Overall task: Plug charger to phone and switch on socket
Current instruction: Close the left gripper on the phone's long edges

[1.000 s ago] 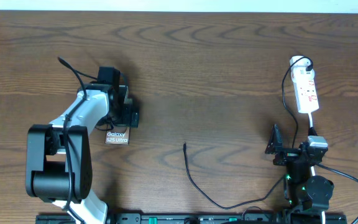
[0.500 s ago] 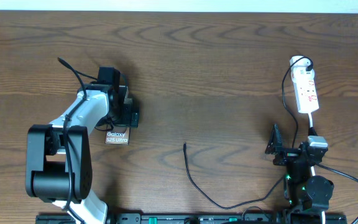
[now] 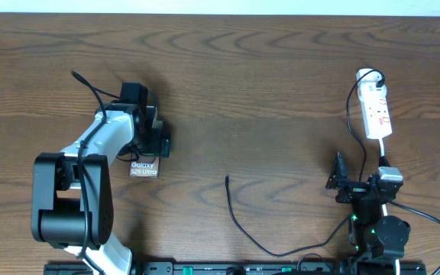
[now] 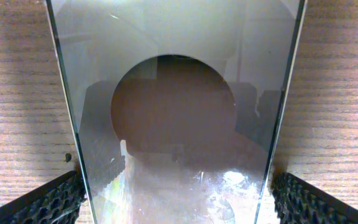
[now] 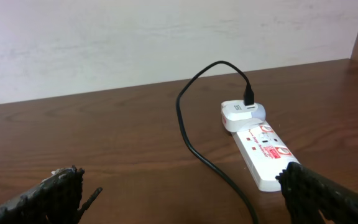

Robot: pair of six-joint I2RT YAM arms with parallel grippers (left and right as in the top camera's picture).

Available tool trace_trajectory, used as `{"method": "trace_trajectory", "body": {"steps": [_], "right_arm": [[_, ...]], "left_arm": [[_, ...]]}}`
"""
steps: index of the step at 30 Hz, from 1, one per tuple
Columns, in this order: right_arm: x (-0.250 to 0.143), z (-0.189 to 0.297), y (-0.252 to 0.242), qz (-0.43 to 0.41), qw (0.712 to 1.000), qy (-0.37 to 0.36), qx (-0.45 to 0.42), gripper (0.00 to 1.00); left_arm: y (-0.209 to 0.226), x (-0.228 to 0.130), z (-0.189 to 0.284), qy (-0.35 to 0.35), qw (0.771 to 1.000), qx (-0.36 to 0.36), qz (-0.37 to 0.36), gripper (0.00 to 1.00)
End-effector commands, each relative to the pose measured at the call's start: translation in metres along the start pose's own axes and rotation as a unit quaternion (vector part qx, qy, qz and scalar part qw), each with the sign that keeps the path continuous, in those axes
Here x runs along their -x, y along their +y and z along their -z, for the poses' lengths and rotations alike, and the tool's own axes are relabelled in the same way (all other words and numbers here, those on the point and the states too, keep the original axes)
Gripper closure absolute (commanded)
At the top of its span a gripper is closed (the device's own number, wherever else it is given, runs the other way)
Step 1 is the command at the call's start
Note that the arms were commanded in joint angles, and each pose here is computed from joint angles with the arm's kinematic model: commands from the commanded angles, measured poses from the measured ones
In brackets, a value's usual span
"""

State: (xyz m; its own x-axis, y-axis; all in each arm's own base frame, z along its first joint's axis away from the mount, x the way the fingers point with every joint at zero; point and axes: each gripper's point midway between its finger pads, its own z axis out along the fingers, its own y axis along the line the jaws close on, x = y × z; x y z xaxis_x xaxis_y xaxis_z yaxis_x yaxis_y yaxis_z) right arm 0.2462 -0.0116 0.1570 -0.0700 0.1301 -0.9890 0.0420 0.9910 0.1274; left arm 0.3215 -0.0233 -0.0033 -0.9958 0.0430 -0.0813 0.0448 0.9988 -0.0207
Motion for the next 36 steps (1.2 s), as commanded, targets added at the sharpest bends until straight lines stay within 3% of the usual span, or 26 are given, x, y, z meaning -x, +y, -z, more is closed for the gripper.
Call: {"method": "trace_trajectory", "body": {"steps": [1,36], "right_arm": [[-0.0004,0.0002,-0.0007,0.005,1.000,0.000,-0.002,0.01],[-0.0004,0.0002,-0.0007,0.005,1.000,0.000,-0.002,0.01]], "left_arm": [[0.0027,-0.0077,-0.0040,0.013,1.000,0.008,0.008,0.02],[0.0030,-0.0125,-0.0078,0.017,1.000,0.008,0.007,0.02]]}}
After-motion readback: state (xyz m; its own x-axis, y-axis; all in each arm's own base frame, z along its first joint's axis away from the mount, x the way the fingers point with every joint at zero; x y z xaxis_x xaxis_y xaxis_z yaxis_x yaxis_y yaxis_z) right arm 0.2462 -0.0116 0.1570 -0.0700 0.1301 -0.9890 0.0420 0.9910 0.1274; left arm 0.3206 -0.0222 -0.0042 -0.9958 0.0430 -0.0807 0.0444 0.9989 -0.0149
